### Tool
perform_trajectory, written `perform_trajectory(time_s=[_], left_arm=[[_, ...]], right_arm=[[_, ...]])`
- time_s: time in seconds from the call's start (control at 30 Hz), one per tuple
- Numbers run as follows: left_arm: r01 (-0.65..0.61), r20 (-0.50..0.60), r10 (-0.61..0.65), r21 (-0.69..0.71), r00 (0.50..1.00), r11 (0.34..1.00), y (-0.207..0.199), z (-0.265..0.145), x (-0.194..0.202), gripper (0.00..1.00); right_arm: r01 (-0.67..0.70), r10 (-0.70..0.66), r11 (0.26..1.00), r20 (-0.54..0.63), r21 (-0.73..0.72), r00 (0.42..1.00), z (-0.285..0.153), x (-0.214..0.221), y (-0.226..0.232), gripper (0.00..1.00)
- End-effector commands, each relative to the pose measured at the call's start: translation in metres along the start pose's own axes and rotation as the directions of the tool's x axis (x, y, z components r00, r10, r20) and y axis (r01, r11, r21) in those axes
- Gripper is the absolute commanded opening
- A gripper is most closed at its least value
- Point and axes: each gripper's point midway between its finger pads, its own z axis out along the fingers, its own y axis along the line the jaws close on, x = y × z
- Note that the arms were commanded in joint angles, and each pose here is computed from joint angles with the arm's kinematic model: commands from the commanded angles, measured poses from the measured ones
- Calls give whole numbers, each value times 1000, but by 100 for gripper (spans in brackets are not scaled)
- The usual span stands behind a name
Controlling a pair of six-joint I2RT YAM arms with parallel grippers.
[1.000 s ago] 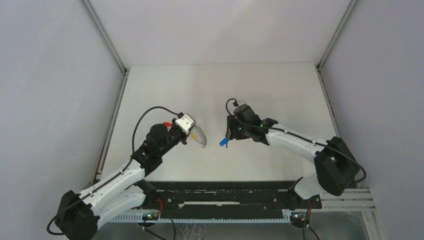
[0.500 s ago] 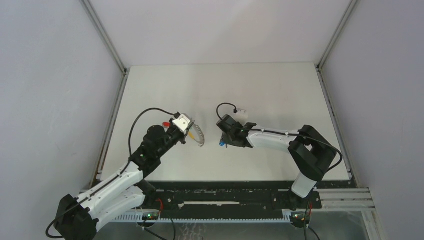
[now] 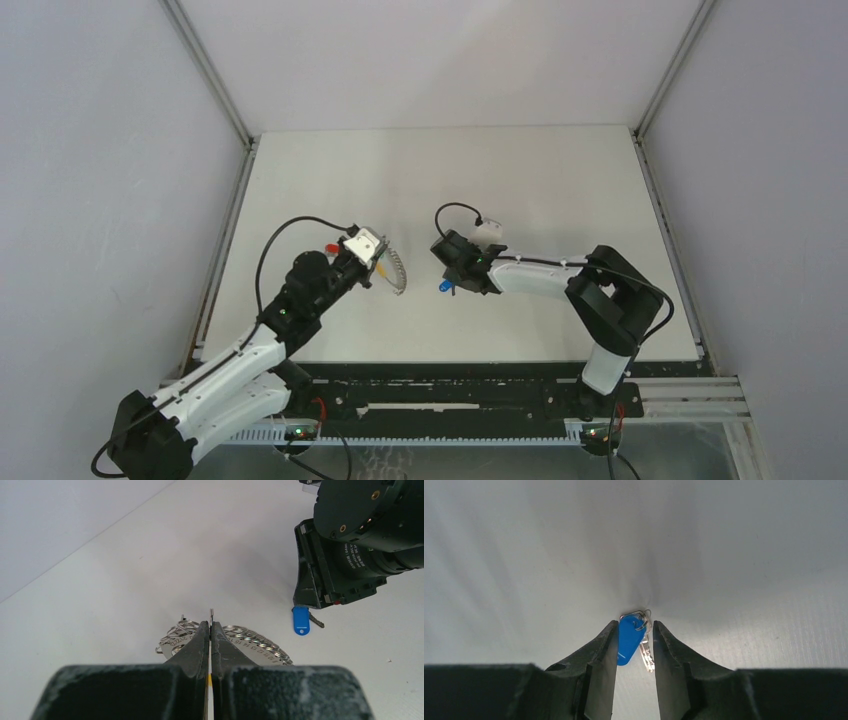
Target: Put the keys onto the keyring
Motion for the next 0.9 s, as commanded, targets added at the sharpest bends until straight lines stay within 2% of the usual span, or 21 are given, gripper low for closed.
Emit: perform_trajectory(time_s=[0.0,0.57,0.87], left_arm=[[13,85,-11,-27,996,1000,6,-3,-18,0],[15,91,-13,-15,996,1000,4,-3,-20,0],[13,96,-12,-14,995,1000,4,-4,-21,0]], right_arm=[[-58,59,998,40,-16,997,0,-10,14,30],[-62,62,998,25,2,998,6,-5,10,16],[2,-2,1000,24,-17,1000,2,-7,12,0]])
